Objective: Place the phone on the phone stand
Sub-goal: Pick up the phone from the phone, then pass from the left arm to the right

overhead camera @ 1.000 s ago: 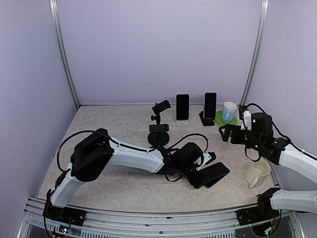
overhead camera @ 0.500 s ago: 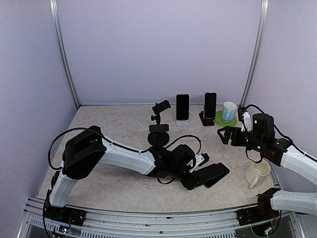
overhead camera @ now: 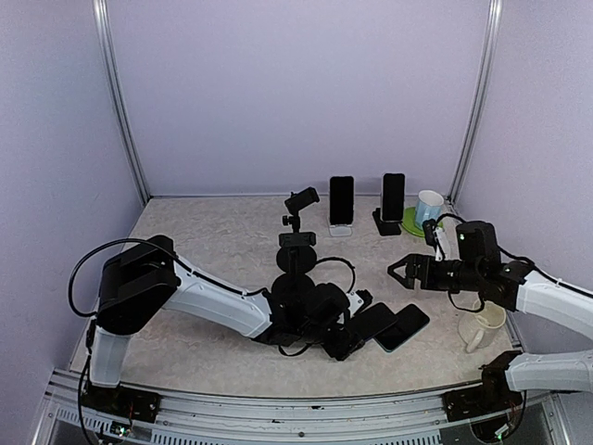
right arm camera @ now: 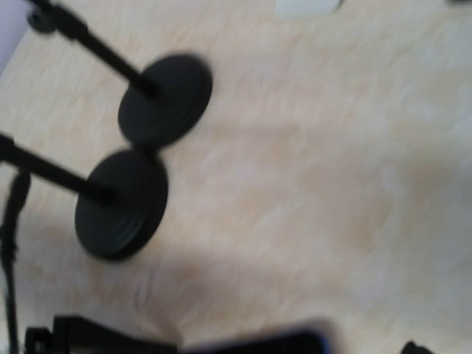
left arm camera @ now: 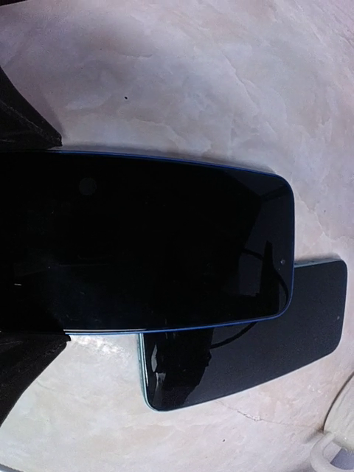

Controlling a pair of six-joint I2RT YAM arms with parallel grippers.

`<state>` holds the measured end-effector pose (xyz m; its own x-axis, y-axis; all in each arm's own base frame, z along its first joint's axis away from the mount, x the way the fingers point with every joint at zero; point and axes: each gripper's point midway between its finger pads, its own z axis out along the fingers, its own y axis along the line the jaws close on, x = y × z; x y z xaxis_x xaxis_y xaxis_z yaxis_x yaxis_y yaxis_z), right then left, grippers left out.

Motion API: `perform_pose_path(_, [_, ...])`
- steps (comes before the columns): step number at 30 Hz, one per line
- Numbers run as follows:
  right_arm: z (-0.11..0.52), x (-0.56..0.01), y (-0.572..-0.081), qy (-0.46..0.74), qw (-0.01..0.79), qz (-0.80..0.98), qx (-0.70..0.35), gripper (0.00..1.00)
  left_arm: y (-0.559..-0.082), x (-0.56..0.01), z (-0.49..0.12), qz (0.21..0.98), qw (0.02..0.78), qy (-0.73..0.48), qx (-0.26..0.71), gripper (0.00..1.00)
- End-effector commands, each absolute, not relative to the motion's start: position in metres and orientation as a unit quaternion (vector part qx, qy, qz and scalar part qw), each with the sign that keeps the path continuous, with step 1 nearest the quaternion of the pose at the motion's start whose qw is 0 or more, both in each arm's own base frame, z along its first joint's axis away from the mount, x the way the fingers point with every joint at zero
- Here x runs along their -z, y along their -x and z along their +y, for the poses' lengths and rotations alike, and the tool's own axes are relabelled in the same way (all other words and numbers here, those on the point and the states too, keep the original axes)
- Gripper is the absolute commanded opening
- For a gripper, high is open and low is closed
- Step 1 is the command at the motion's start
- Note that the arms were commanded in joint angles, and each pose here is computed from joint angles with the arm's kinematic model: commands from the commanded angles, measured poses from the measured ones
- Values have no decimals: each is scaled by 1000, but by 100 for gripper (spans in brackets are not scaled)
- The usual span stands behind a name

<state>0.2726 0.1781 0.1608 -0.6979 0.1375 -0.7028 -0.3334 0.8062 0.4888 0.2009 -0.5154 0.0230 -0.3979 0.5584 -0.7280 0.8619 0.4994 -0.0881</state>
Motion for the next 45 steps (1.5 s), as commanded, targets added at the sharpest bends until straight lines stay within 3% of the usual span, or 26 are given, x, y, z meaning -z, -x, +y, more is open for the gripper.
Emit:
perform_pose_path(1, [195, -137, -256, 62, 328, 883, -330, 97, -203, -26, -506, 814, 352, -410, 212, 71])
perform_pose_path(22, [215, -88, -261, 64, 253, 902, -344, 98, -206, -54, -500, 798, 428, -360, 226, 71])
perform_pose_path(45, [237, -101, -256, 82, 222, 877, -418, 98, -199, -103, -500, 768, 475, -351, 248, 71])
